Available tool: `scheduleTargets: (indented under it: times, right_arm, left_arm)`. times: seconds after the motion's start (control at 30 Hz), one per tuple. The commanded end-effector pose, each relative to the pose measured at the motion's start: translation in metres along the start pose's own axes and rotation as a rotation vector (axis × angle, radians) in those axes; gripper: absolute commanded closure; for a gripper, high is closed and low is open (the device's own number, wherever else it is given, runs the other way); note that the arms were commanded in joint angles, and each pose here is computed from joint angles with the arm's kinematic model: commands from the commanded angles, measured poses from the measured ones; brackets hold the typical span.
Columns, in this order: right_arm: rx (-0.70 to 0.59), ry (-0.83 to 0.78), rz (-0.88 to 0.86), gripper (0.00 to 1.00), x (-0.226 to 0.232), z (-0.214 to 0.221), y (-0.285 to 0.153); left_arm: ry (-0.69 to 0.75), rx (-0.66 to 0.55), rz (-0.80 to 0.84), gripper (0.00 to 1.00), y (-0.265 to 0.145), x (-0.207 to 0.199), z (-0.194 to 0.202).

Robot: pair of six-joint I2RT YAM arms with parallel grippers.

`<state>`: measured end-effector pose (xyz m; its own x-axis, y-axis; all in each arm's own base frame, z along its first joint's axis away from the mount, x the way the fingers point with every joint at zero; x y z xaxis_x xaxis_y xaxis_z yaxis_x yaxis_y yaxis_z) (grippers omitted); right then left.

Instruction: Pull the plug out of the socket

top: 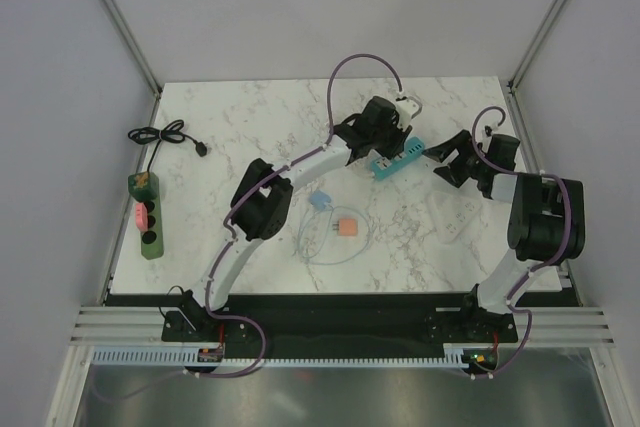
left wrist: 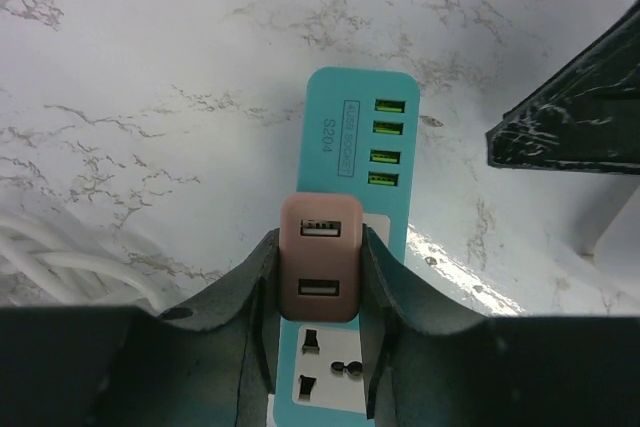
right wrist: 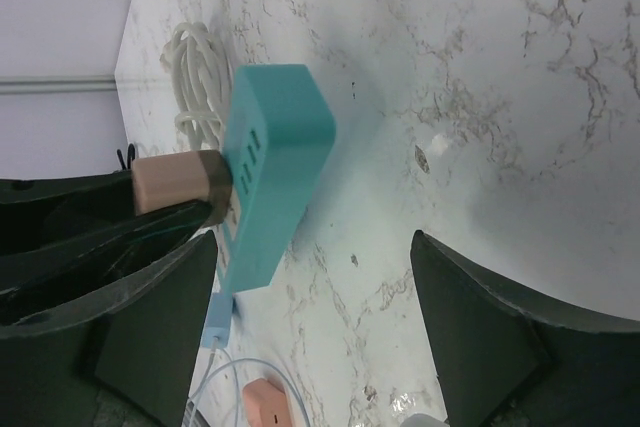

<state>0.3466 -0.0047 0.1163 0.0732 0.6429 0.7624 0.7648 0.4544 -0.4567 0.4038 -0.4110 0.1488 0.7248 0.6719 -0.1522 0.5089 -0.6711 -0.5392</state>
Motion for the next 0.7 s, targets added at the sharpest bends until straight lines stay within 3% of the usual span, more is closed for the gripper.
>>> scheduleTargets:
  times: [0.0, 0.53, 0.67]
  right_arm:
    - [-0.013, -0.039, -0.039, 0.14, 0.006, -0.003, 0.004]
    - [-0.078, -0.069, -0.147, 0.13, 0.025, -0.004, -0.013]
    - [-0.068, -0.086, -0.089, 0.13, 0.023, -0.004, -0.016]
  left_arm:
    - [-0.009, -0.185, 0.069, 0.98, -0.047, -0.025, -0.063]
    - [0.003, -0.179, 0.111, 0.98, -0.053, -0.058, -0.060]
    - [-0.001, -0.175, 0.095, 0.98, -0.054, -0.057, -0.059]
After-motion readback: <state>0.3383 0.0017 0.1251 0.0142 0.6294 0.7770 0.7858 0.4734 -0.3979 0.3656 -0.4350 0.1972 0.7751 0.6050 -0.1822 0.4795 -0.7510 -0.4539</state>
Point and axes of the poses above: each gripper's point midway between its finger pads, its own y axis out along the fingers, its own x axis along the line the jaws close on, z = x × y, the point moved 10 cm from there along -y, back along the fingers, and after that the axes turned 9 degrees about -y, right-handed, at the moved point
